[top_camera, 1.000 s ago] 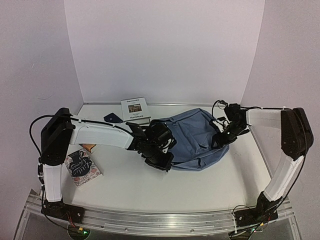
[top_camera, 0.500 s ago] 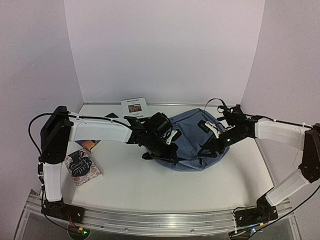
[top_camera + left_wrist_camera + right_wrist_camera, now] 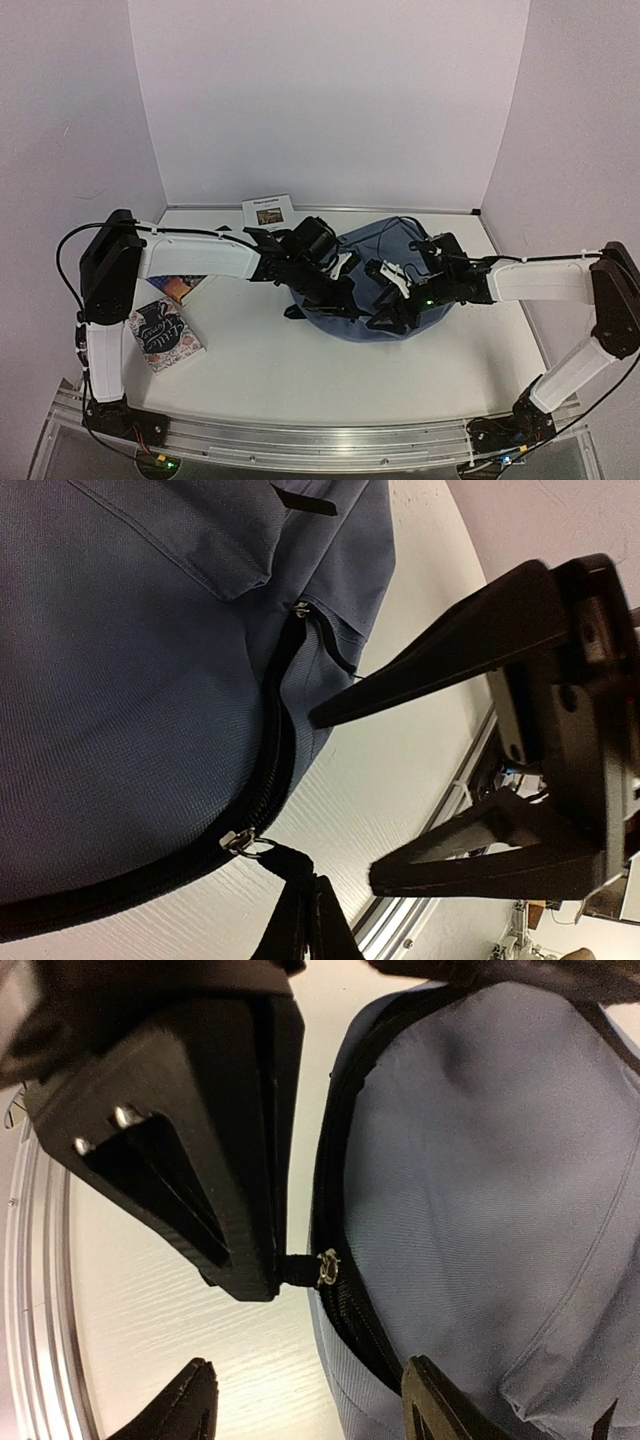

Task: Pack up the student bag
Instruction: Unzip the student bag at the center of the board.

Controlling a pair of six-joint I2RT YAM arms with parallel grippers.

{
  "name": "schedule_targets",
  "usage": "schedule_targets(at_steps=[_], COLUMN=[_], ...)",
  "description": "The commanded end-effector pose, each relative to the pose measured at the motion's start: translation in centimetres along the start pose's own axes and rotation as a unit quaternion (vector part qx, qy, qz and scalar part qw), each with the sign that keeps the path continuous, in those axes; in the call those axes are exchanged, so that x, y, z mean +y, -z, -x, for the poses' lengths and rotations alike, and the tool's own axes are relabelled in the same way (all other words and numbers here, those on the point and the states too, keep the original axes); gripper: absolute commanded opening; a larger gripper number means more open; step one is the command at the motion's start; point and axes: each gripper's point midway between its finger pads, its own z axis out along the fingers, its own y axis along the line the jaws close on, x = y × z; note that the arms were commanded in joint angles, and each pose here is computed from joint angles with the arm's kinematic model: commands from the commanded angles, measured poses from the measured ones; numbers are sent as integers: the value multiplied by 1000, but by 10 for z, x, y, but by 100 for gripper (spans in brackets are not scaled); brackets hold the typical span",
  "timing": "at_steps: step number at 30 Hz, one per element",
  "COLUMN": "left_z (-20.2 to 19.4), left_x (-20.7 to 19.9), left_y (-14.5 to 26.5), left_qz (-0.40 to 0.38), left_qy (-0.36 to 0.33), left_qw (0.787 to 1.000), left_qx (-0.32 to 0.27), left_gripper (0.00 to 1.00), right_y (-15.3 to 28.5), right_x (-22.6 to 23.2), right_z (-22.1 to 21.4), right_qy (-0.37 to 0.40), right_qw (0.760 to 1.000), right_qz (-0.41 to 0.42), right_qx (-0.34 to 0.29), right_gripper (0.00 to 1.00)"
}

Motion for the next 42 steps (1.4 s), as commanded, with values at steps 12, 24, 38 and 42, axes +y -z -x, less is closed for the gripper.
schedule_targets(at_steps=[12, 24, 38, 42], left_z=[20, 25, 38, 40], left_x=[-28, -12, 56, 67], left_y=[36, 42, 89, 101], left_qz=[-55, -32, 114, 148], left_qy=[-7, 4, 14, 6], left_qw=[998, 998, 989, 984], left_qx=[-39, -48, -90, -96], left_gripper=[0, 0, 0, 0], right_y=[-15, -18, 23, 44], right_x=[-43, -21, -18, -29], right_z=[9, 0, -42, -63], right_qy=[0, 10, 46, 46], right_qw=[996, 999, 990, 986], right_qz=[-93, -45, -92, -109], right_qx=[-2, 28, 96, 119], right_gripper=[58, 8, 0, 0])
